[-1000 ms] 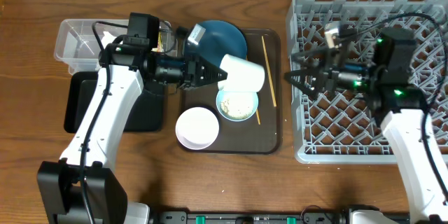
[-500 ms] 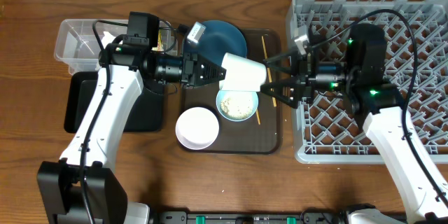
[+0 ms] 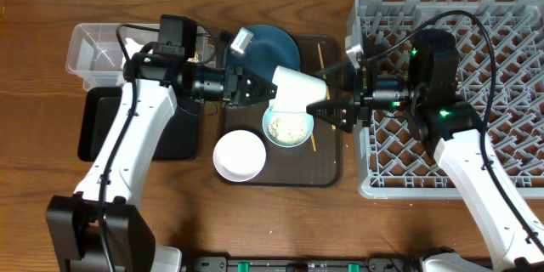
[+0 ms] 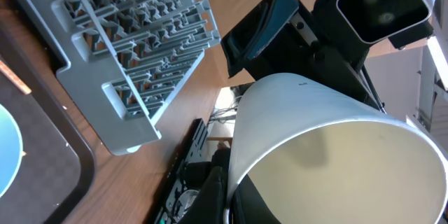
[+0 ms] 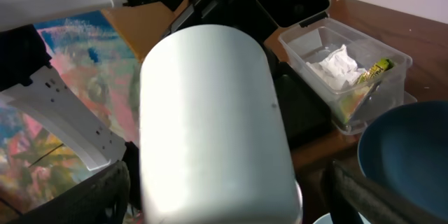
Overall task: Sort waste into correct bins and load items into the dishwasher rack
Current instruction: 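Lift the white cup and hand it to the right gripper, then place the white cup upside down in the dish rack with right gripper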
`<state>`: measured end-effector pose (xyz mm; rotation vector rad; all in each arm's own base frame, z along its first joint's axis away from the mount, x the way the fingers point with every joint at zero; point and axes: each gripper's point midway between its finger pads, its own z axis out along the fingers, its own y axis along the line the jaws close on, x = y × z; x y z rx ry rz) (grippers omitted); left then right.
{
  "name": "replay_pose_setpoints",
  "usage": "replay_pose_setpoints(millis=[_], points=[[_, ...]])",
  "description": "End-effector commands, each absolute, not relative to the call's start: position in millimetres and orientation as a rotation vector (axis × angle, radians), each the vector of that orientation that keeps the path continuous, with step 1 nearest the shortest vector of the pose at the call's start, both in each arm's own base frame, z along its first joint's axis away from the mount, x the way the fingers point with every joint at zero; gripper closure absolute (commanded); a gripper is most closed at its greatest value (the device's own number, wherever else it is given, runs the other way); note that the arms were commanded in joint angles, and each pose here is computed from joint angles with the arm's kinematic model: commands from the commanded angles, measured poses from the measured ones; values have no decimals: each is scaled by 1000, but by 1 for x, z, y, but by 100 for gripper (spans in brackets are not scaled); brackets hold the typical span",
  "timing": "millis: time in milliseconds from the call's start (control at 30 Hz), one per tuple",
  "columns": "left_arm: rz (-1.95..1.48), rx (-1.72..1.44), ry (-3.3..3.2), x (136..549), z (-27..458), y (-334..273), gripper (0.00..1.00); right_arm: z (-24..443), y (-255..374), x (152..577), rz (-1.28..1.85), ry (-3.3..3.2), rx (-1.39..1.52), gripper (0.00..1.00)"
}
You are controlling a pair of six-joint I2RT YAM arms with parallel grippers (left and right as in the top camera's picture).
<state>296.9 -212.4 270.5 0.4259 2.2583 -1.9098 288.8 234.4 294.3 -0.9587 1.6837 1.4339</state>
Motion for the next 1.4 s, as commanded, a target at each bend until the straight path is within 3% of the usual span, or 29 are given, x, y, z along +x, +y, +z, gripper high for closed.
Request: replay_pose_setpoints(millis=[0, 167, 500, 700, 1033, 1200, 1367], points=[[-1930, 464, 2222, 295, 278, -215, 94, 299, 242, 285, 1442, 1656, -994, 17], [-1930, 464, 2222, 295, 278, -215, 94, 300, 245, 283, 1445, 1648, -1007, 23], [-1930, 465, 2221, 295, 278, -215, 94, 292, 255, 281, 1475, 1657, -1027, 23], [-1929, 465, 2222, 295, 277, -215, 94, 290, 255, 284, 1473, 1656, -1027, 38], [-1923, 464, 2226, 296, 277, -215, 94, 299, 249, 290, 1457, 1605, -1029, 46], [-1861, 453, 2267, 299, 269, -214, 84, 299, 236, 301, 1443, 1641, -964, 46], [-1773, 433, 2325, 304, 257, -211, 77, 288, 203, 337, 1374, 1811, -697, 45]])
